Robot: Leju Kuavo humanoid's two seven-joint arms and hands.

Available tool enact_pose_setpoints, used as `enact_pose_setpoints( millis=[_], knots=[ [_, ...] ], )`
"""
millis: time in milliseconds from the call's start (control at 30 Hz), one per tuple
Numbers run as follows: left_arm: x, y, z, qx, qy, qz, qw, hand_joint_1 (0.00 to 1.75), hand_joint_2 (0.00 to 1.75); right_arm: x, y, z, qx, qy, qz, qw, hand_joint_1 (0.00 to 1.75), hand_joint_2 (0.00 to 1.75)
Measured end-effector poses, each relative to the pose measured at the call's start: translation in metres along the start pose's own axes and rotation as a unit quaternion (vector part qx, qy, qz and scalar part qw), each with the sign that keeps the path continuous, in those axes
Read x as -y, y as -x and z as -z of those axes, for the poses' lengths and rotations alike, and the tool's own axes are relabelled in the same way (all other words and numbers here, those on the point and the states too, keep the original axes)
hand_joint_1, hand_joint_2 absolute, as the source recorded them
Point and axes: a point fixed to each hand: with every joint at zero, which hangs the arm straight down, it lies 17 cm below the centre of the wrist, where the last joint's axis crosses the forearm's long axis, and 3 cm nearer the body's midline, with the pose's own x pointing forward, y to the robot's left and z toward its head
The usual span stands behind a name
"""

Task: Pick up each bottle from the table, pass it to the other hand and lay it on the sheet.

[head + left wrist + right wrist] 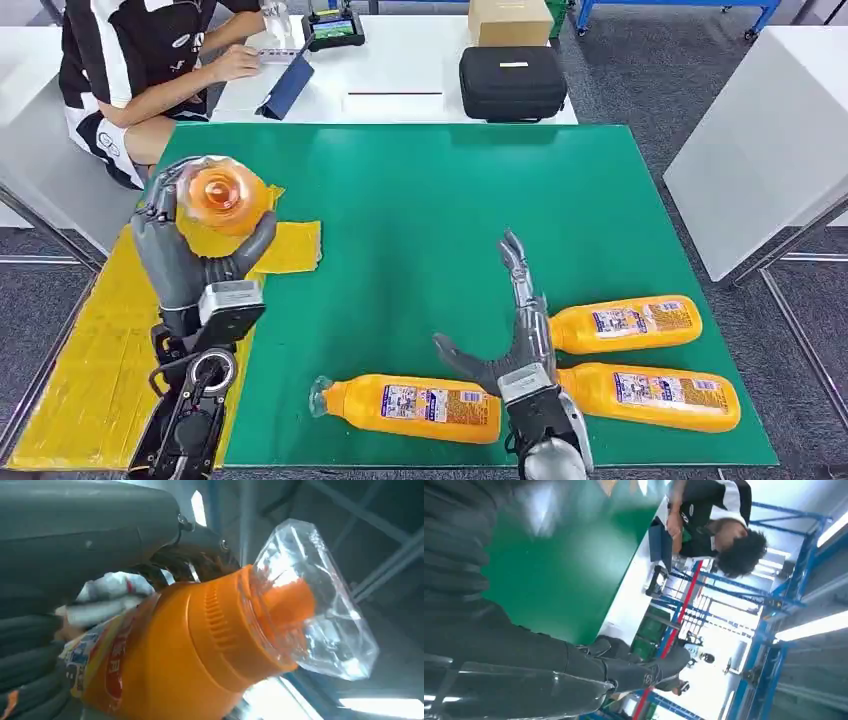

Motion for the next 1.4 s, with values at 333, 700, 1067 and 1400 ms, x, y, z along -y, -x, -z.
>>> enact_pose_setpoints(
  millis=[333,700,1067,1400],
  knots=[
    [0.042,0.101,-0.031,-0.046,0.176,0.340,0.923,1.75,1.75,0.013,0.000,-0.020,-0.023,0.000,0.008,1.000,0.00,1.75],
    [0.094,0.154,-0.082,-0.054,0.340,0.434,0.833,1.75,1.75,0.015,0.003,-0.021,-0.034,-0.008,0.019,0.999,0.00,1.75],
    [0.129,0.186,-0.141,-0.011,0.457,0.433,0.777,1.75,1.75,0.016,0.008,-0.017,-0.050,-0.007,0.041,0.998,0.00,1.75],
    [0.155,0.179,-0.186,-0.002,0.527,0.362,0.769,1.75,1.75,-0.004,0.011,-0.015,-0.070,-0.052,0.071,0.994,0.00,1.75]
  ],
)
